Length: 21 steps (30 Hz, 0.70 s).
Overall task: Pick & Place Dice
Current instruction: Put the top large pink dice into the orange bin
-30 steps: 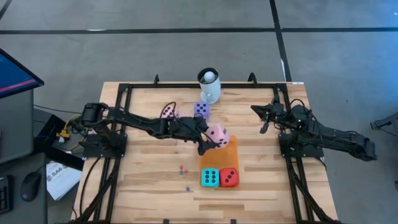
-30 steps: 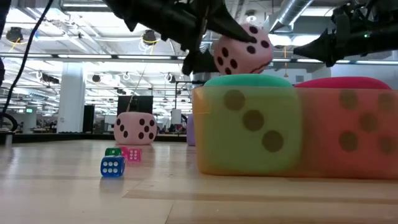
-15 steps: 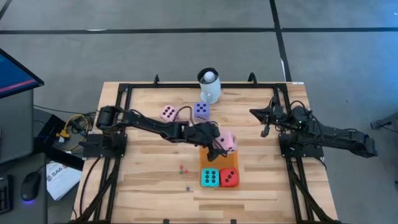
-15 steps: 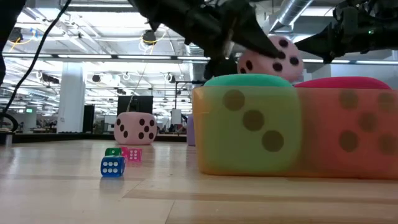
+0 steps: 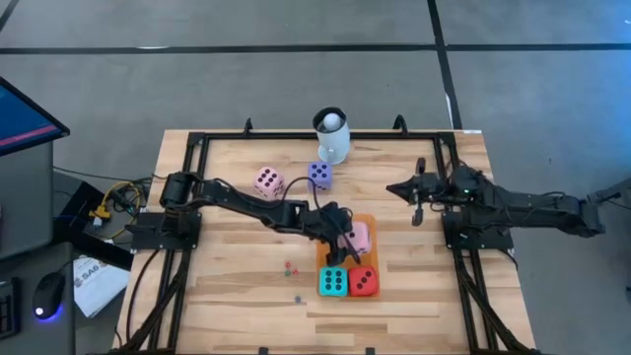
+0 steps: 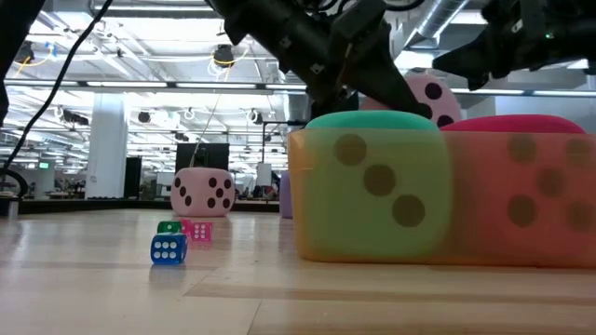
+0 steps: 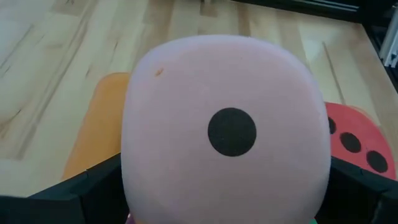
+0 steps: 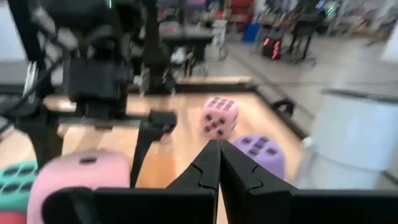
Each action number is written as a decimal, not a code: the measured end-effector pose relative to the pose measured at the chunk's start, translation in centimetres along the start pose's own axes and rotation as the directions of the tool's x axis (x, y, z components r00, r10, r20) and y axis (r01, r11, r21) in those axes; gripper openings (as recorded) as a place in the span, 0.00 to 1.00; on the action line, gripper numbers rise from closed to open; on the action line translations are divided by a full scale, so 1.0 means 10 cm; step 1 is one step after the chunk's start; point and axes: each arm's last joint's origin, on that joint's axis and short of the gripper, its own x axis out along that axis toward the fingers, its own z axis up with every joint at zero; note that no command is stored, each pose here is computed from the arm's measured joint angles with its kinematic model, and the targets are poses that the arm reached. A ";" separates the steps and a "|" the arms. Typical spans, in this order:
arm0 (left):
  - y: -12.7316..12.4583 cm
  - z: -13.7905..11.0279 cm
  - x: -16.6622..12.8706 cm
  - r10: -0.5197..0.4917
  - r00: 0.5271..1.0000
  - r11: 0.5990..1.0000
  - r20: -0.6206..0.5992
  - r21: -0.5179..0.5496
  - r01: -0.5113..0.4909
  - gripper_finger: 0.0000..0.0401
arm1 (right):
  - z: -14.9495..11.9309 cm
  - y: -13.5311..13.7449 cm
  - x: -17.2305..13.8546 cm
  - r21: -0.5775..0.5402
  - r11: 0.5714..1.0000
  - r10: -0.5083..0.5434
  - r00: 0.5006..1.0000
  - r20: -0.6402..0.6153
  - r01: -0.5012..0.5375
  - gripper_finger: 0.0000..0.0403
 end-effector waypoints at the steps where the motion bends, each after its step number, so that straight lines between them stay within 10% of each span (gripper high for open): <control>1: -0.01 0.00 0.00 -0.001 1.000 1.000 0.000 0.001 0.001 0.95 | 0.00 0.01 0.04 -0.001 1.000 0.013 1.000 -0.023 -0.013 0.00; 21: 0.07 0.02 0.00 0.013 1.000 0.999 0.006 0.042 -0.013 0.98 | 0.08 0.18 0.75 0.054 0.935 0.351 0.901 -0.255 -0.349 0.00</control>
